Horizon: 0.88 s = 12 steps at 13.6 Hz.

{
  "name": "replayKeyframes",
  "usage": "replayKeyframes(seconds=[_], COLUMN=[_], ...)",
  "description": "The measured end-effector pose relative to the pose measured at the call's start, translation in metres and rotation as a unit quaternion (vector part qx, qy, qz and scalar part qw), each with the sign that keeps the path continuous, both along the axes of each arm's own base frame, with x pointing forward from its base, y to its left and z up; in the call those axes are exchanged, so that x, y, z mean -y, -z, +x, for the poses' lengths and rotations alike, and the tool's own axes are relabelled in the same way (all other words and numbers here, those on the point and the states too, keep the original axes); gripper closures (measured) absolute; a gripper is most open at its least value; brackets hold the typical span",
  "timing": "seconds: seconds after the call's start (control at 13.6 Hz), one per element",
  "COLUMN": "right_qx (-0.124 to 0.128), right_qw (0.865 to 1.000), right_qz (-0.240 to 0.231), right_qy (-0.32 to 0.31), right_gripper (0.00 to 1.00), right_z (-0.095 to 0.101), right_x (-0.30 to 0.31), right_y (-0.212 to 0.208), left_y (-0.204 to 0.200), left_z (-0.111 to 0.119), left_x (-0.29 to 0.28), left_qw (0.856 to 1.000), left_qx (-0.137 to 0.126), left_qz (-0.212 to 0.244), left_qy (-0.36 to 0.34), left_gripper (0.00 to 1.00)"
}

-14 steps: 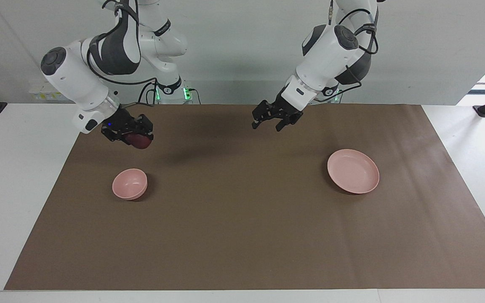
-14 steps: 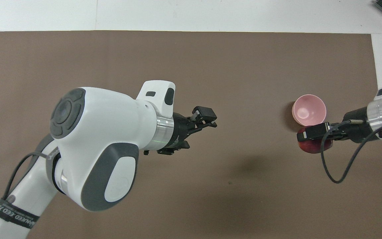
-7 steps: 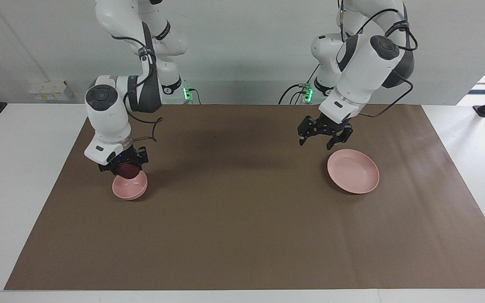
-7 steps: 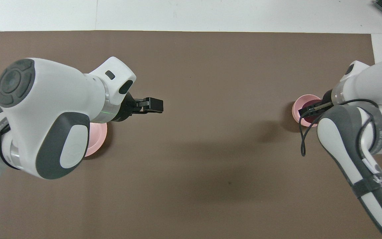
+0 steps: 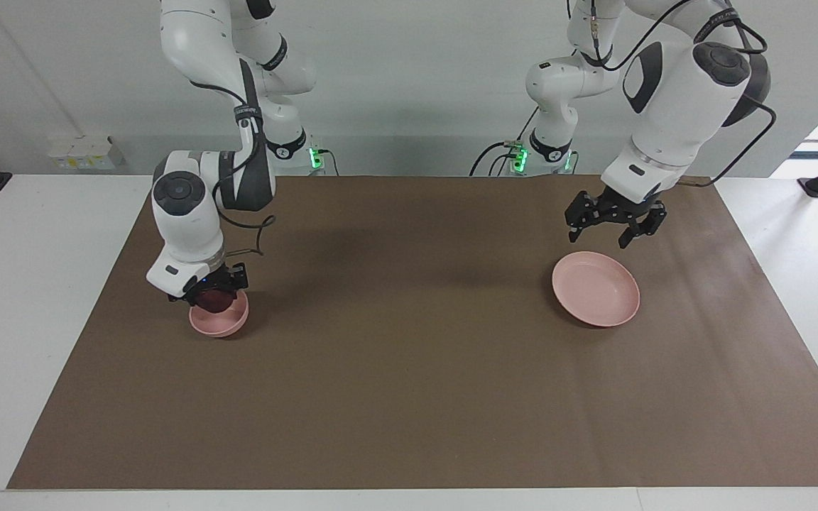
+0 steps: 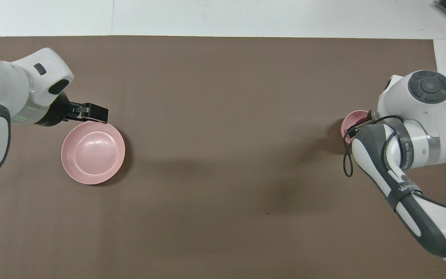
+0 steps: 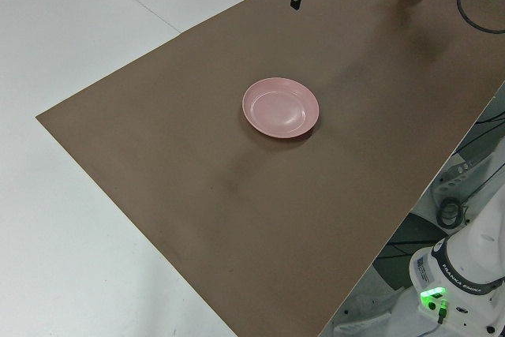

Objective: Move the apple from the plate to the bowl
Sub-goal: 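Lower the apple into the bowl with the right gripper while the left gripper retracts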

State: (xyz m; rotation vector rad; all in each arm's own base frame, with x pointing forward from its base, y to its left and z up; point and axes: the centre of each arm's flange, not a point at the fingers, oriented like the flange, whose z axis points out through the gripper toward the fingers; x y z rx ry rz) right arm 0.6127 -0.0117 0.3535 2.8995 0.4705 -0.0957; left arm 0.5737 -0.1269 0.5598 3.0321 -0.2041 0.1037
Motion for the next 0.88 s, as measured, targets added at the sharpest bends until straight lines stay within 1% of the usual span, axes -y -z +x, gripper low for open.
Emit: replayKeyframes(seconds=[0.22, 0.51, 0.88], right_qx=[-0.008, -0.009, -0.008], right_qw=[1.000, 1.000, 1.000], right_qz=[0.000, 0.001, 0.002], right_qy=[0.002, 0.004, 0.009], right_gripper=[0.15, 0.15, 0.15], right_z=[0.001, 0.001, 0.002], right_x=[0.000, 0.004, 0.007], right_y=[0.015, 0.021, 0.030], left_y=[0.001, 0.001, -0.003], left_z=[0.002, 0.002, 0.007], left_x=[-0.011, -0.017, -0.053], left_qw=[1.000, 1.000, 0.999], left_qx=[-0.004, -0.006, -0.009], left_qz=[0.001, 0.001, 0.006], left_qy=[-0.009, -0.014, -0.035], left_gripper=[0.00, 0.00, 0.00])
